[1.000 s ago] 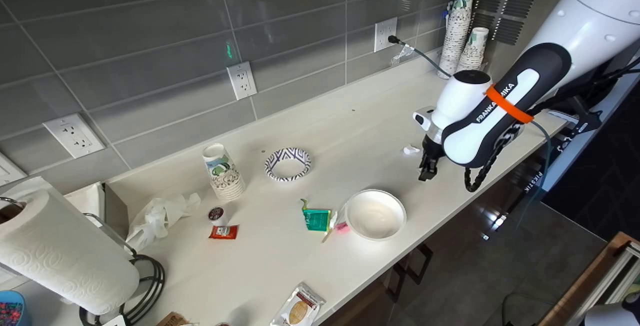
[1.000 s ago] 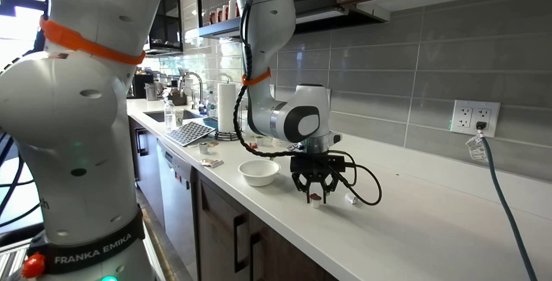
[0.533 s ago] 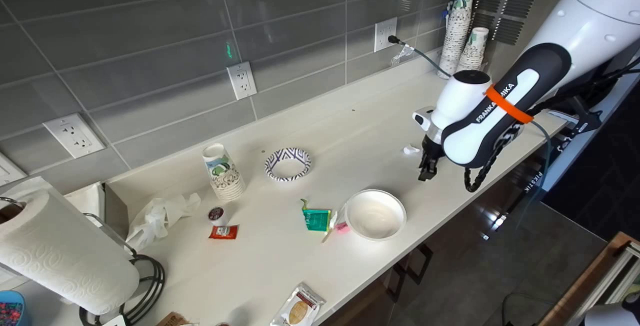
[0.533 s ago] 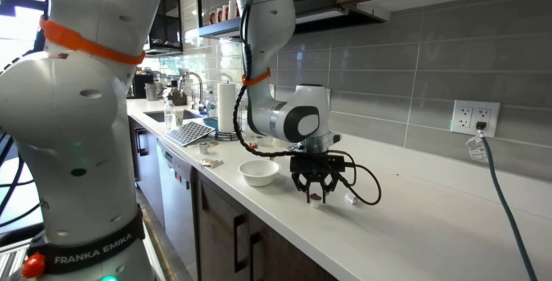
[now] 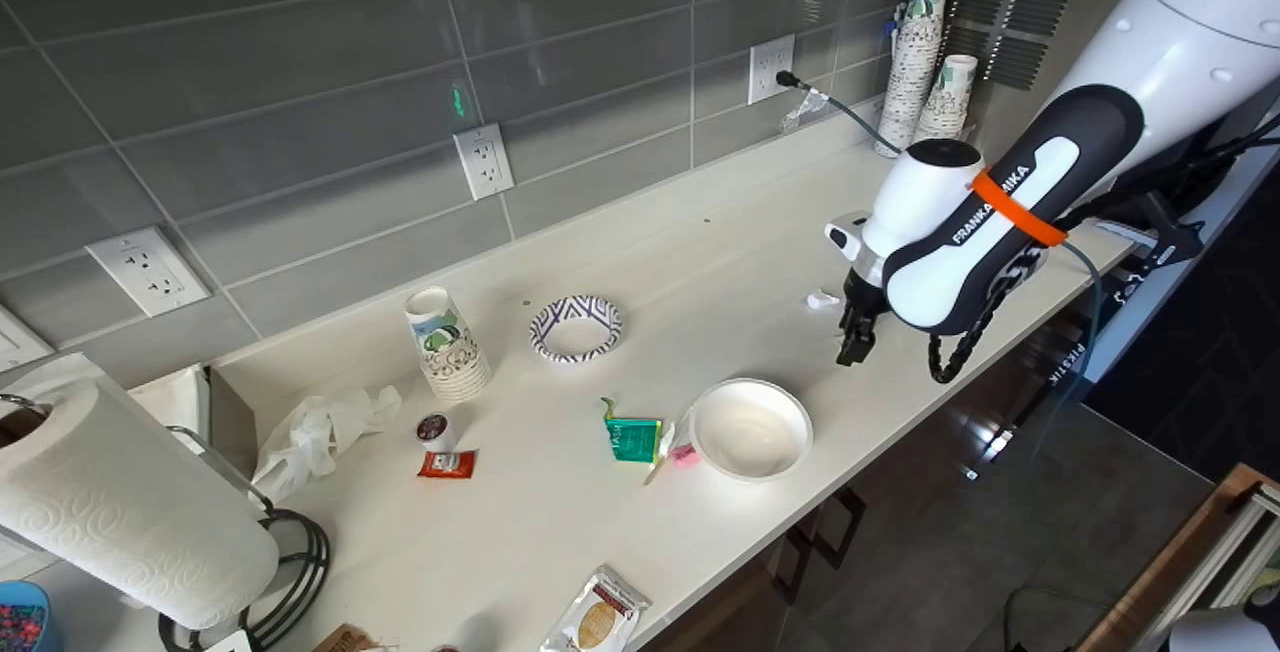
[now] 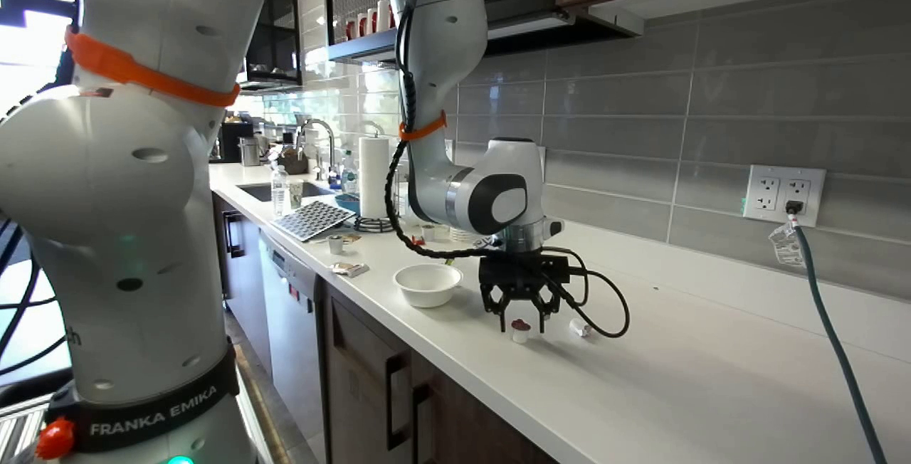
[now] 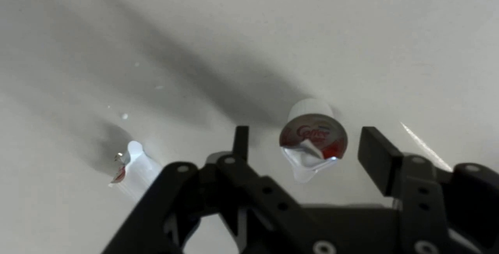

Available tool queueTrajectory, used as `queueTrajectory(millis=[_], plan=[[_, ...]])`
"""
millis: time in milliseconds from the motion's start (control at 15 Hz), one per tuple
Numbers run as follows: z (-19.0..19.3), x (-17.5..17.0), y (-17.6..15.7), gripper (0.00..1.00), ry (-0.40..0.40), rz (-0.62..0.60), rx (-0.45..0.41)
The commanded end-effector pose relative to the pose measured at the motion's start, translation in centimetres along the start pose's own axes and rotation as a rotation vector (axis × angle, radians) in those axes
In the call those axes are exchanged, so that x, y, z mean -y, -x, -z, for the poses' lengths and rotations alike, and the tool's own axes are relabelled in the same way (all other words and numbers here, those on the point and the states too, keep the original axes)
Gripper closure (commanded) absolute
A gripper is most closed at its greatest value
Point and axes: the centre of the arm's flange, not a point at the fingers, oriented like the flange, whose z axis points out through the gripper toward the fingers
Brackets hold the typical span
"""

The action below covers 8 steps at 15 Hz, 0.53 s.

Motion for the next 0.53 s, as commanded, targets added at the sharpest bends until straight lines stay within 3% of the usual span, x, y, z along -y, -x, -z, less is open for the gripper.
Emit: queueTrajectory(millis=[0,200,267,400,467], plan=[[0.25,0.06,0.26,0.14,0.005,-0.005,0.006],[0.20,-0.10,0.54,0.25,0.005,-0.009,0.012],[0.19,-0.15,0.62,0.35,0.005,-0.011,0.013],[0.23,-0.30,0.81,0.32,0.006,-0.014,0.014],[0.24,-0.35,0.88,0.37,0.007,-0.016,0.014]])
